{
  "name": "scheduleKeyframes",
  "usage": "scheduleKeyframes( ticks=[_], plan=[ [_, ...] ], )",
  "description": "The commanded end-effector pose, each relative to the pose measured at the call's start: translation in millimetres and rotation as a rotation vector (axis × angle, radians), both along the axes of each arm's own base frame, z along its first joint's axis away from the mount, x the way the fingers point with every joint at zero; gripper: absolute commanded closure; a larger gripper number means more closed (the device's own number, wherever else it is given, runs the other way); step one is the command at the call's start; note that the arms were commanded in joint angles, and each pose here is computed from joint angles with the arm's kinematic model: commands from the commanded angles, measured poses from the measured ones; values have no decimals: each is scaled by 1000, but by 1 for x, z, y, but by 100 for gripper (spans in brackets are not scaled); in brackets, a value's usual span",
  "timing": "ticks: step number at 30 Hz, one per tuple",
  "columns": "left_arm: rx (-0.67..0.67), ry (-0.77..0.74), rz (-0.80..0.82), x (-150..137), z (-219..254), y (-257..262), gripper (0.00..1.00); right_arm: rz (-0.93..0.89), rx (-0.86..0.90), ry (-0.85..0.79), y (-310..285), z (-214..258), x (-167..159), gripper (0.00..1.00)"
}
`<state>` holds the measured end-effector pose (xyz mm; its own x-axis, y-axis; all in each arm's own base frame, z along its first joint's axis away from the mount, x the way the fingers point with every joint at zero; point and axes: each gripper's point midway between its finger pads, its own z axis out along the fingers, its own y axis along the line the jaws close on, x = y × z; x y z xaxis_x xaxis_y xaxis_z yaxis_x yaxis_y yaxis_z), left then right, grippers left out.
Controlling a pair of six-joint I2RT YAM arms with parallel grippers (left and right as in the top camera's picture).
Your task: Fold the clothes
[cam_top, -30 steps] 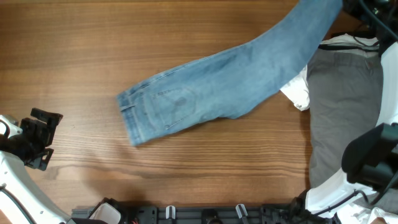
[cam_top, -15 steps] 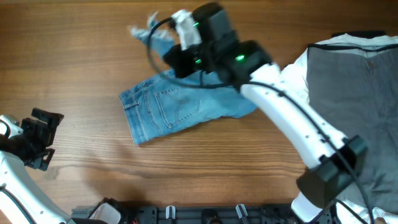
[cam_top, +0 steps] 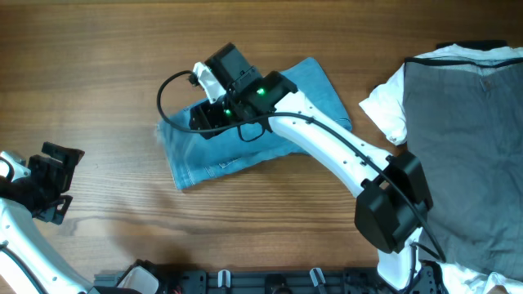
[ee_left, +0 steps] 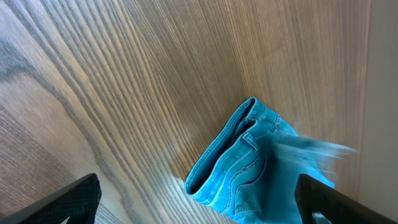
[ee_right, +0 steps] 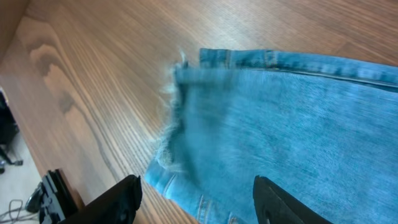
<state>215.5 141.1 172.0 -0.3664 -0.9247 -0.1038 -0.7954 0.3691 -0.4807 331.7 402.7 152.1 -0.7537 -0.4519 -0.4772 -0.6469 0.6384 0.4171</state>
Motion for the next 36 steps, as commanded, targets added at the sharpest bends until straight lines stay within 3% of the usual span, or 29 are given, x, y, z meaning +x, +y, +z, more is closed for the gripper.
scheduleKeyframes(
  ticks=[1, 3, 4, 7, 12, 17, 20, 21, 23, 27, 28, 30, 31, 34, 36],
  plan=[
    [25, -33, -27, 4, 10, -1, 0, -31, -9, -37, -14, 5, 17, 36],
    [25, -34, -29, 4, 10, -1, 0, -100, 3, -49, -38, 15, 40, 37],
    [23, -38, -35, 4, 10, -2, 0, -163, 4, -18, -50, 14, 50, 46],
    [23, -90, -208, 23, 15, -31, 1, -423, -2, 119, -108, 7, 83, 89],
    [63, -135, -614, 67, 10, -117, 3, -715, -81, 290, -224, -21, 112, 89],
    [114, -16, -833, 100, -41, -174, 14, -812, -297, 521, -295, -91, 87, 95],
    [83, 126, -837, 105, -86, -184, 17, -760, -424, 708, -301, -144, 54, 95],
    [76, 181, -816, 105, -102, -182, 0, -753, -455, 748, -302, -160, 48, 96],
    [49, 243, -800, 104, -123, -181, 0, -760, -483, 775, -309, -178, 45, 96],
    [14, 322, -803, 102, -158, -181, 0, -734, -340, 689, -320, -140, 71, 96],
    [42, 319, -789, 110, -171, -177, 10, -631, -232, 460, -316, -75, 92, 94],
    [102, 366, -738, 110, -178, -164, 32, -649, -217, 315, -321, -36, 103, 90],
    [154, 396, -721, 109, -181, -154, 44, -682, -228, 208, -330, -15, 114, 82],
    [271, 471, -688, 103, -182, -127, 49, -716, -264, 108, -342, -10, 131, 48],
    [278, 494, -665, 99, -182, -117, 50, -708, -266, 129, -340, -31, 134, 18]
  ],
)
